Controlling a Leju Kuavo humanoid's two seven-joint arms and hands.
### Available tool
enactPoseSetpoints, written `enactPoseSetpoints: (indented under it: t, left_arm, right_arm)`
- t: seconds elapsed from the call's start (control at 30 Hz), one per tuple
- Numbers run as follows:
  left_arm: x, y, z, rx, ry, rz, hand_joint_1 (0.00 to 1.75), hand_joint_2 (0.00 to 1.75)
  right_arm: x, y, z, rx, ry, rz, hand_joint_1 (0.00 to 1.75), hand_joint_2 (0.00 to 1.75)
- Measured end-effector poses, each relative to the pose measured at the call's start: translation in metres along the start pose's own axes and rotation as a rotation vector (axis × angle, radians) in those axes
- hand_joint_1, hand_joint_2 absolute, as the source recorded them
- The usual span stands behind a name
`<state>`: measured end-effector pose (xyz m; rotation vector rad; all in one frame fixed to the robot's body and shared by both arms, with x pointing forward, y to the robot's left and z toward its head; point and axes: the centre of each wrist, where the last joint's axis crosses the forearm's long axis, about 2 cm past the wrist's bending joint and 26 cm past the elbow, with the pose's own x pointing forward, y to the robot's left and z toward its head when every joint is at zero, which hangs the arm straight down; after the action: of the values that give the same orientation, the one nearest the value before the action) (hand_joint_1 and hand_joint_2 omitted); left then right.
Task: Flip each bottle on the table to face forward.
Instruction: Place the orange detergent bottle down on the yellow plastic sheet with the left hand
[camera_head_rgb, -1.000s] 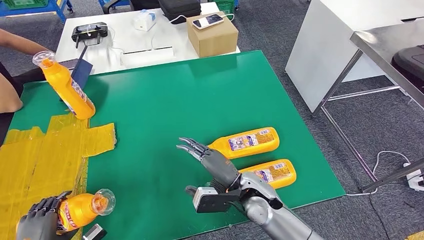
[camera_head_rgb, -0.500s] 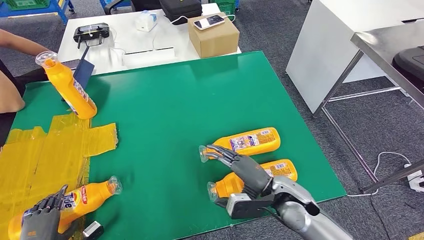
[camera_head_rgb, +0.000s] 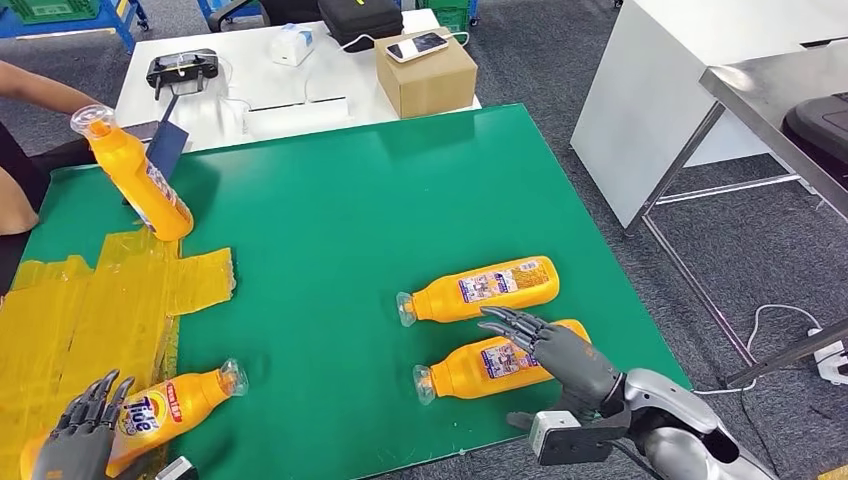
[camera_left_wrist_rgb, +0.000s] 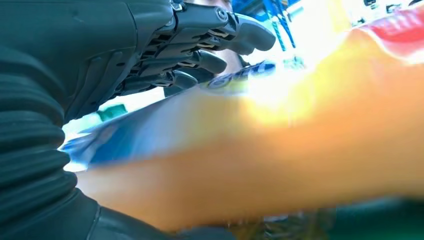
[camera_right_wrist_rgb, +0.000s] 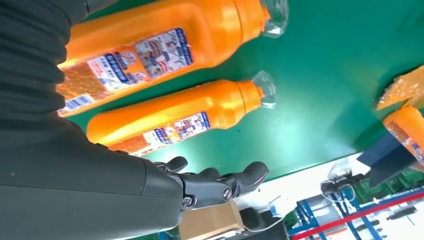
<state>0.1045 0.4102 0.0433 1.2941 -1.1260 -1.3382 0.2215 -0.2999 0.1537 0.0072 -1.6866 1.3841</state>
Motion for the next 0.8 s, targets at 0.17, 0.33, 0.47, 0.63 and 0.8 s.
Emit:
enactPoseSetpoints:
  t: [0.17,0.33,0.47,0.63,0.8]
  left_arm:
    - [0.001,0.004,0.003,0.123,-0.049,0.337,0.0,1.75]
    - [0.001,0.009,0.004,0.174,0.012,0.399,0.0,1.75]
    - [0.003,0.011,0.004,0.251,0.051,0.57,0.0,1.75]
    - [0.005,0.023,-0.014,0.448,0.041,1.06,0.0,1.75]
    - [0.014,0.032,-0.033,0.508,-0.026,1.174,0.0,1.75]
  right_arm:
    - [0.003,0.001,0.031,0.019,0.048,0.004,0.0,1.75]
    - [0.007,-0.002,0.046,0.023,0.063,0.015,0.0,1.75]
    - [0.008,-0.002,0.051,0.035,0.081,0.025,0.0,1.75]
    - [-0.002,-0.012,0.047,0.06,0.124,0.018,0.0,1.75]
    - [-0.028,-0.031,0.028,0.041,0.182,0.023,0.0,1.75]
